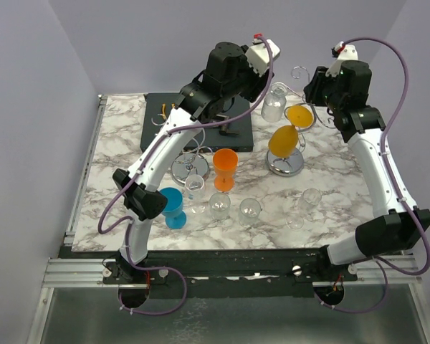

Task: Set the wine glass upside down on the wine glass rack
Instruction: Adjust the wine rack at the center of the board.

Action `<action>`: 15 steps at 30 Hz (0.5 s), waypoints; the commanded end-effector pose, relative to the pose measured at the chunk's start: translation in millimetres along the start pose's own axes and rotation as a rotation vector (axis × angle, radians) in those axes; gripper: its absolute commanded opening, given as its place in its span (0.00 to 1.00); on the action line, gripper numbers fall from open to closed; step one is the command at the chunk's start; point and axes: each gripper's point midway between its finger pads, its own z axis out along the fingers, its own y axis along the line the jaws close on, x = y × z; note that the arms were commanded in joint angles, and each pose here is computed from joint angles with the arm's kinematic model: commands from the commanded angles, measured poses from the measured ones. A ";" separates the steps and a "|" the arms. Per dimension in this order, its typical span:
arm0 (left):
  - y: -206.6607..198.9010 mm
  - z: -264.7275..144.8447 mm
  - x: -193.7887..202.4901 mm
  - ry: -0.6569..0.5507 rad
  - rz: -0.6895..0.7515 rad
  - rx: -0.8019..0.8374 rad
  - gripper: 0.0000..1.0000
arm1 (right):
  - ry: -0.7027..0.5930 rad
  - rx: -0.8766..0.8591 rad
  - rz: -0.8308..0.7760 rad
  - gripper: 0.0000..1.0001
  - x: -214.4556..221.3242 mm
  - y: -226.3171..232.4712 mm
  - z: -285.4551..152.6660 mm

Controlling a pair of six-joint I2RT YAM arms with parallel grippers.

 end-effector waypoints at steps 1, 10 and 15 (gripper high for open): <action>29.0 -20.5 -21.3 -0.046 -0.017 -0.122 0.60 | -0.187 0.171 0.012 0.01 -56.8 -15.1 -3.4; 55.4 -37.8 -26.7 -0.066 -0.034 -0.215 0.60 | -0.232 0.314 0.017 0.01 -70.5 -22.3 1.1; 63.2 -45.7 -27.4 -0.074 -0.048 -0.228 0.60 | -0.240 0.365 0.024 0.01 -72.9 -27.9 2.5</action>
